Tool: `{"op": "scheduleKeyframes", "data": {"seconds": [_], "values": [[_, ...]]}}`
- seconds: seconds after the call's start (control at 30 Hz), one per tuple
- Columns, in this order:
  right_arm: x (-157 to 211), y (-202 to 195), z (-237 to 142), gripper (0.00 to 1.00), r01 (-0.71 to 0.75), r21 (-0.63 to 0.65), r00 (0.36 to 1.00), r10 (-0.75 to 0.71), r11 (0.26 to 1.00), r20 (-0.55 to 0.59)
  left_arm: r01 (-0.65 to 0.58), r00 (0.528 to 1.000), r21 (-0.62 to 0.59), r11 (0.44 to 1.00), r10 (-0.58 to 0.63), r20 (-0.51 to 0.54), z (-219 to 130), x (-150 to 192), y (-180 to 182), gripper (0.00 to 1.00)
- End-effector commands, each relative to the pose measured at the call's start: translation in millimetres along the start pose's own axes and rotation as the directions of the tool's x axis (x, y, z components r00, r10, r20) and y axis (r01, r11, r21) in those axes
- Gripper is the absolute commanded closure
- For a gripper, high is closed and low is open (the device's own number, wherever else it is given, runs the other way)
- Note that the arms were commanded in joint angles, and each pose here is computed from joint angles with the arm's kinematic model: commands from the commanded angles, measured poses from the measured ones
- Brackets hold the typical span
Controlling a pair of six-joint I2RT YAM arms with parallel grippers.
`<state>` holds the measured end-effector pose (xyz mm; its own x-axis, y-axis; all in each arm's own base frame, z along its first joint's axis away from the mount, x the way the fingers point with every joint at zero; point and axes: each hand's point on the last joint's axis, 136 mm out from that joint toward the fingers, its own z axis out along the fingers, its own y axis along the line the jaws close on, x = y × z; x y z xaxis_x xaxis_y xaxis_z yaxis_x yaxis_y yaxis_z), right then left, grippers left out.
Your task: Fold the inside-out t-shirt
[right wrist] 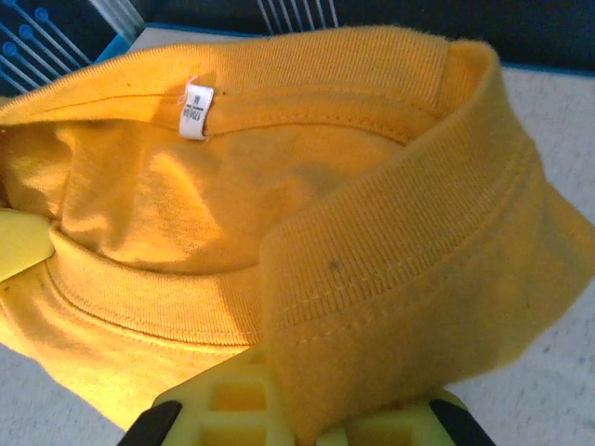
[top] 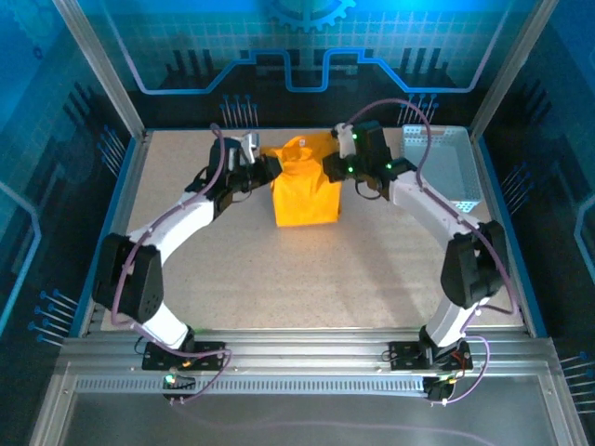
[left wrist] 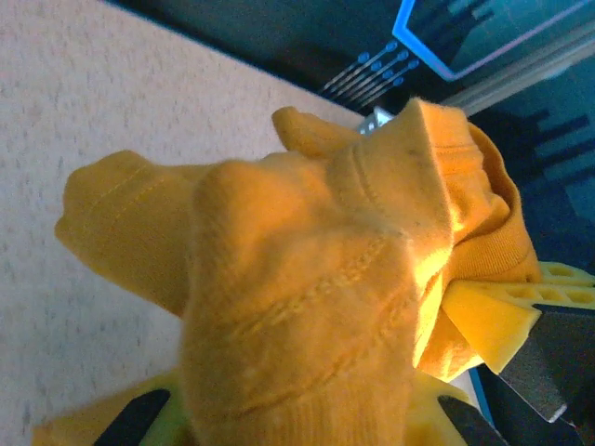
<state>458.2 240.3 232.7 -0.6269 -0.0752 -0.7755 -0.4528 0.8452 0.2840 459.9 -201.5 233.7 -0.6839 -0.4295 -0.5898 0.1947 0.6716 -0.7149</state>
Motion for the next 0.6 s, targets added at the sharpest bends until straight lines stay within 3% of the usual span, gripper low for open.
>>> {"op": "scheduleKeyframes", "data": {"seconds": [0.0, 0.17, 0.4, 0.57], "values": [[-23.0, -1.9, 2.9, 1.0, 0.029, -0.01, 1.0, -0.029, 1.0, 0.001, -0.071, 0.997, 0.052, 0.996, 0.069, 0.04, -0.6, -30.3, -21.5, 1.0], [-11.5, 2.1, 16.2, 1.0, 0.057, -0.025, 0.998, -0.057, 0.998, 0.0, -0.121, 0.992, 0.056, 0.991, 0.119, 0.04, -1.9, -14.7, -12.0, 1.0], [71.1, 14.1, 24.0, 1.0, 0.063, -0.036, 0.997, -0.064, 0.997, -0.04, -0.051, 0.998, 0.033, 0.998, 0.052, -0.046, -13.3, 68.4, 43.6, 1.0], [122.9, 28.8, -3.1, 1.0, 0.071, -0.034, 0.996, -0.073, 0.997, -0.059, -0.015, 0.996, 0.055, 0.998, 0.019, -0.084, -38.5, 115.9, 47.0, 1.0]]}}
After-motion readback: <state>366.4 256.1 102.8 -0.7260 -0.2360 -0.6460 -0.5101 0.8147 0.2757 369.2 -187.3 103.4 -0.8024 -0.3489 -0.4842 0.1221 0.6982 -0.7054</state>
